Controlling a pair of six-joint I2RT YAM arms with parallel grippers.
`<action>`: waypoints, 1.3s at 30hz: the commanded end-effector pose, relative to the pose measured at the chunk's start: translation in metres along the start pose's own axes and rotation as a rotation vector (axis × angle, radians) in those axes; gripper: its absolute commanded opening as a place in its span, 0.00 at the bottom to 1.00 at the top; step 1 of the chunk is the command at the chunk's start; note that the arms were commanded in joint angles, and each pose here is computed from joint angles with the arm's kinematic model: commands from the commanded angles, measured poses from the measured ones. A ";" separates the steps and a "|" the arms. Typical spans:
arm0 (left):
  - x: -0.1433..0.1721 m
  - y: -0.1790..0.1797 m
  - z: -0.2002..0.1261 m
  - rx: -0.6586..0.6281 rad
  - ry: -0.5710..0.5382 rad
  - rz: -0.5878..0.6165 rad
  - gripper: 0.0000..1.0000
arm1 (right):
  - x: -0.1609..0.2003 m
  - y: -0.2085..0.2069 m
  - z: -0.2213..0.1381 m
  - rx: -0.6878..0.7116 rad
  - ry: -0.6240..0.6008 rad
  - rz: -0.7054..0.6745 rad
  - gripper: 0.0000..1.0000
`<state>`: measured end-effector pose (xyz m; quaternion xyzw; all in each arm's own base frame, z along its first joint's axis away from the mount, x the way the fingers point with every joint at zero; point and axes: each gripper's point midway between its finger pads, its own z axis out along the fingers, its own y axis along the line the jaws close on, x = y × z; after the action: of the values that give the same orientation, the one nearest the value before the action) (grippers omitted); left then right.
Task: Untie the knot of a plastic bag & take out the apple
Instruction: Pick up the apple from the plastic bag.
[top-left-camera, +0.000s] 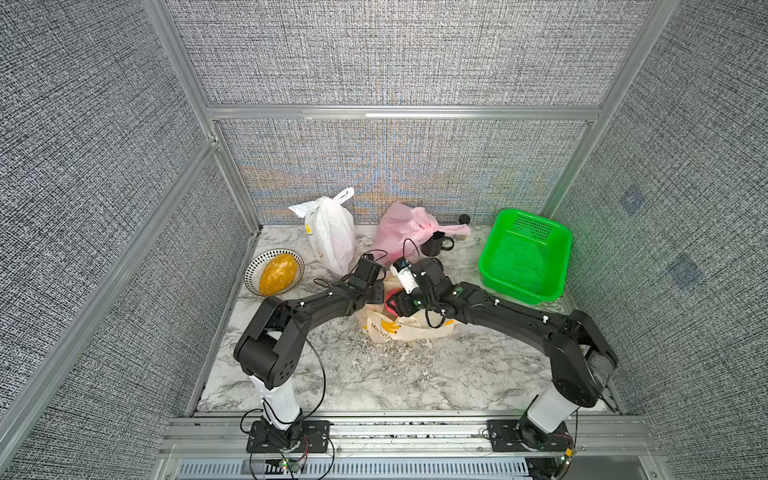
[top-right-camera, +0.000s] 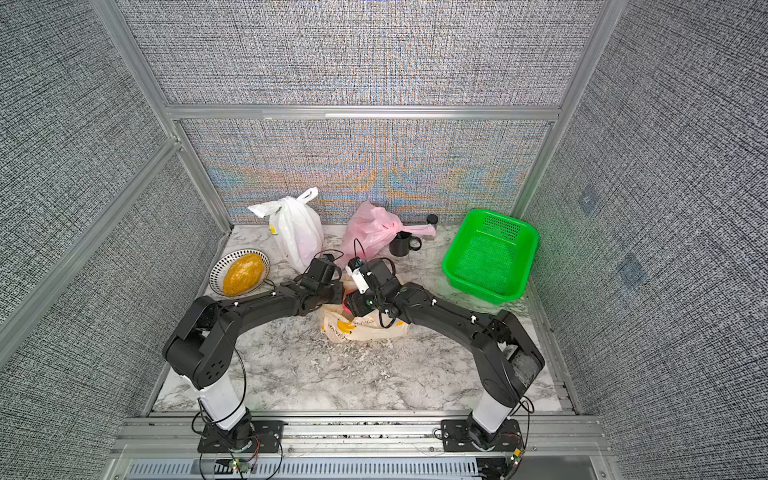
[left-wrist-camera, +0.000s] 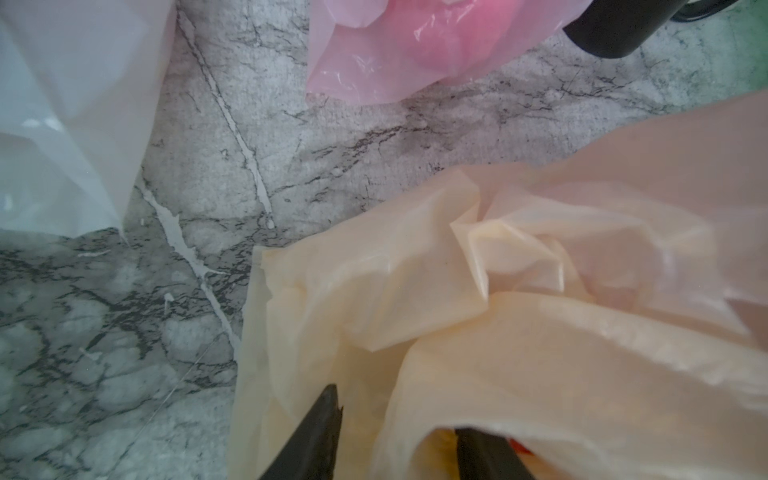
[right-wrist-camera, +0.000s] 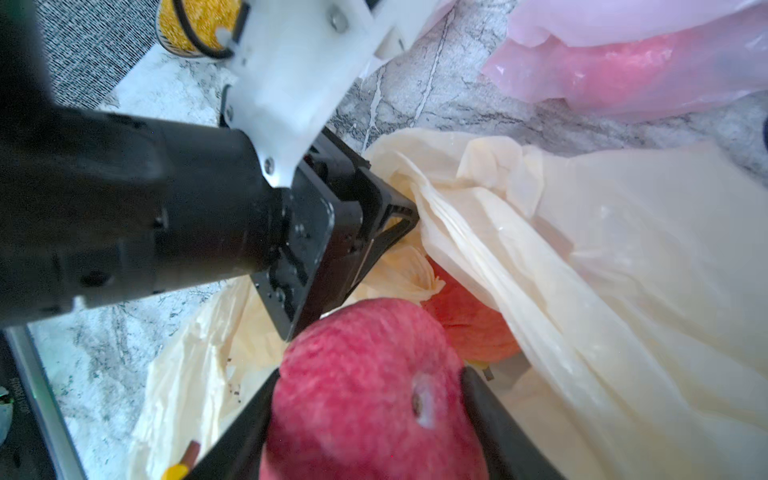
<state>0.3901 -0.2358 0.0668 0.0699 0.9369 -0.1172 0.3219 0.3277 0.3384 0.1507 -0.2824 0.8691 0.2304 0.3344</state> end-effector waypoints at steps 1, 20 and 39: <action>-0.005 -0.002 -0.003 0.010 -0.021 0.004 0.48 | -0.007 0.006 0.001 -0.035 -0.029 0.004 0.51; -0.004 -0.004 -0.005 -0.015 -0.031 0.036 0.48 | -0.031 -0.016 -0.059 -0.173 -0.306 0.221 0.50; 0.004 0.013 -0.006 -0.103 -0.039 0.042 0.48 | 0.129 -0.065 -0.033 0.002 0.042 0.332 0.46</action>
<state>0.3826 -0.2239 0.0625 0.0708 0.9363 -0.0733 0.3360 0.2721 0.2338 0.0768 -0.1485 0.9039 0.2954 0.2714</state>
